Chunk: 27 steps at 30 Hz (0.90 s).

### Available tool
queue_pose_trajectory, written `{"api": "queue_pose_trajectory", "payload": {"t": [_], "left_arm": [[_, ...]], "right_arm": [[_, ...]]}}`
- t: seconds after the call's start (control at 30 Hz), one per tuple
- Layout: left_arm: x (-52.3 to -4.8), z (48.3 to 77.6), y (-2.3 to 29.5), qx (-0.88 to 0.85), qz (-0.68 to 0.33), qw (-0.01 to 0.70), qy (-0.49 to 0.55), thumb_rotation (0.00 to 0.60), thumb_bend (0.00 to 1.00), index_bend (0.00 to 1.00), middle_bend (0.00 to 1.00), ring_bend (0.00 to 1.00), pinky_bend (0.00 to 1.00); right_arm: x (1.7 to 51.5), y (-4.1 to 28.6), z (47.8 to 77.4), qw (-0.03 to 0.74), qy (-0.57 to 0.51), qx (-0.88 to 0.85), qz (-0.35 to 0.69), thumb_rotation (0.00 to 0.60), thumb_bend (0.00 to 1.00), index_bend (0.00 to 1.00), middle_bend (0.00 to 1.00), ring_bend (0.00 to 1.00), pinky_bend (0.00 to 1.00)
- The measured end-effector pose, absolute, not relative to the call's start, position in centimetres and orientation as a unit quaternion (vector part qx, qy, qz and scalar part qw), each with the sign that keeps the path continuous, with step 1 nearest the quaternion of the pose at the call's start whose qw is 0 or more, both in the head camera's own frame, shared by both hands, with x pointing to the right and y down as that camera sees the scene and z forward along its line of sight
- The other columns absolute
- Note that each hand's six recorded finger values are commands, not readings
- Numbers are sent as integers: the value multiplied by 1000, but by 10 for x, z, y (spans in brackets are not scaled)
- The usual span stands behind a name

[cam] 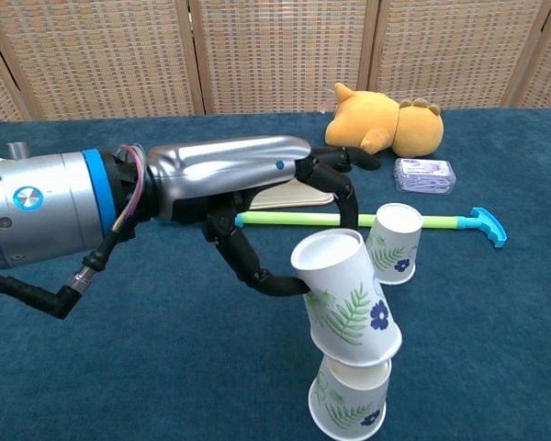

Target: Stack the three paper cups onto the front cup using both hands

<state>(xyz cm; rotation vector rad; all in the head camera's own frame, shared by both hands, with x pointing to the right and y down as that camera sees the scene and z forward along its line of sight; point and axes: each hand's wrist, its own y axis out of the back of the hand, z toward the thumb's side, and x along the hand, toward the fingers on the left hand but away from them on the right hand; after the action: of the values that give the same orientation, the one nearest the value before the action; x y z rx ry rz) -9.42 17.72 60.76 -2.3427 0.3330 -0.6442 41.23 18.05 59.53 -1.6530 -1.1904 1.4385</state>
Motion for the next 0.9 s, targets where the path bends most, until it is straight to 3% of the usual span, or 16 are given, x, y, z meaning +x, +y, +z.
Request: {"api": "queue_pose_trajectory", "payload": {"t": [0.43,0.57,0.9], "left_arm": [[-92,610,182,-898,-256,341,111,600,293,471,0,0,77],[-89,610,184,-899,-254,341,107,600,151,403,0,0,76],[-86,610,185,-898,-256,340,113,600,136,305,0,0,76]], "right_arm": [[413,181,596,317,-452,-629,548,600,99,0,0,0,4],[413,181,596,316,-451,-629,549,600,99,0,0,0,4],[414,181,596,313,-450,-631,549,600,99,0,0,0,4]]}}
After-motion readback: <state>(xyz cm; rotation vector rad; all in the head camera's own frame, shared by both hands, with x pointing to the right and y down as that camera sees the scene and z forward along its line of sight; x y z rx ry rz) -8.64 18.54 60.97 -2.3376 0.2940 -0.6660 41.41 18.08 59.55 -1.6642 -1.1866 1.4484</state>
